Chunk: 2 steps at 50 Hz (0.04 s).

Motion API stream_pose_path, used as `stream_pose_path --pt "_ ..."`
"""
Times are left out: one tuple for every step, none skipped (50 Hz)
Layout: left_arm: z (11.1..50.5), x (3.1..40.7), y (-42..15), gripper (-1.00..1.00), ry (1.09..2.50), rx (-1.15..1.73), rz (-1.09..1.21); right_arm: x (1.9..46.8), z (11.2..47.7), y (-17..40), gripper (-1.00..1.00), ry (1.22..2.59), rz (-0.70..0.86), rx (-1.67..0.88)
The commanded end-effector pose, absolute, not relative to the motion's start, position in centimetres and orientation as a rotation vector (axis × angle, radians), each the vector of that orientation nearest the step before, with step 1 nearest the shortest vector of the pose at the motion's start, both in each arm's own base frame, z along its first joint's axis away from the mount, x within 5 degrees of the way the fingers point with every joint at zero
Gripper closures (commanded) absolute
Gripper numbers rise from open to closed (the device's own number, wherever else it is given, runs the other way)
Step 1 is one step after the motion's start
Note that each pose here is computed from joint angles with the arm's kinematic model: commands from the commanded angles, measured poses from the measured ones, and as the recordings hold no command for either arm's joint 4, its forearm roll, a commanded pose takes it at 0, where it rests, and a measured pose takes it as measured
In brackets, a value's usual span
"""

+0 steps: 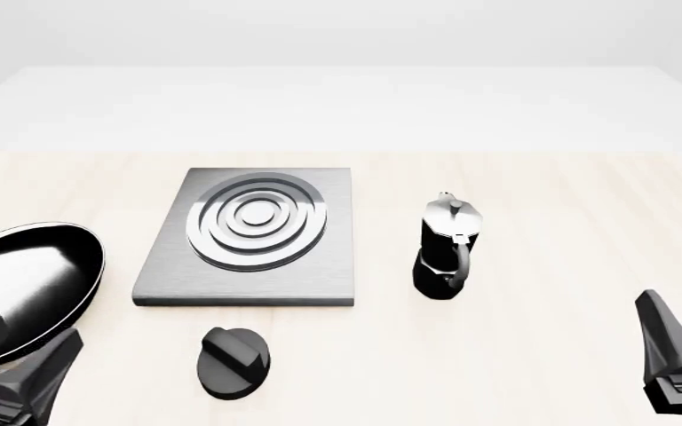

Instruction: Turn on the stove.

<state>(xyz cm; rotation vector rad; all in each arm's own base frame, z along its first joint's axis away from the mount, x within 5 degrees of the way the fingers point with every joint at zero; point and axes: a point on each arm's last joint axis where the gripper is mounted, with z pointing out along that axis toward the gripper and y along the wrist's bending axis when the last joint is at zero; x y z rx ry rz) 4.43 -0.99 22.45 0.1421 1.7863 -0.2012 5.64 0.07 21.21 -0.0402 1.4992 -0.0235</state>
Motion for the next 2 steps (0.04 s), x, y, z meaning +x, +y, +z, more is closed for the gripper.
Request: stream_pose_path --pt "20.76 4.89 -0.99 -1.0 1.774 0.153 -0.164 5.65 21.18 0.08 -1.0 1.502 -0.022 -0.042" --pt "20.56 4.92 -0.99 -1.0 1.781 0.139 -0.173 5.65 21.19 0.08 -1.0 1.502 -0.023 -0.043"
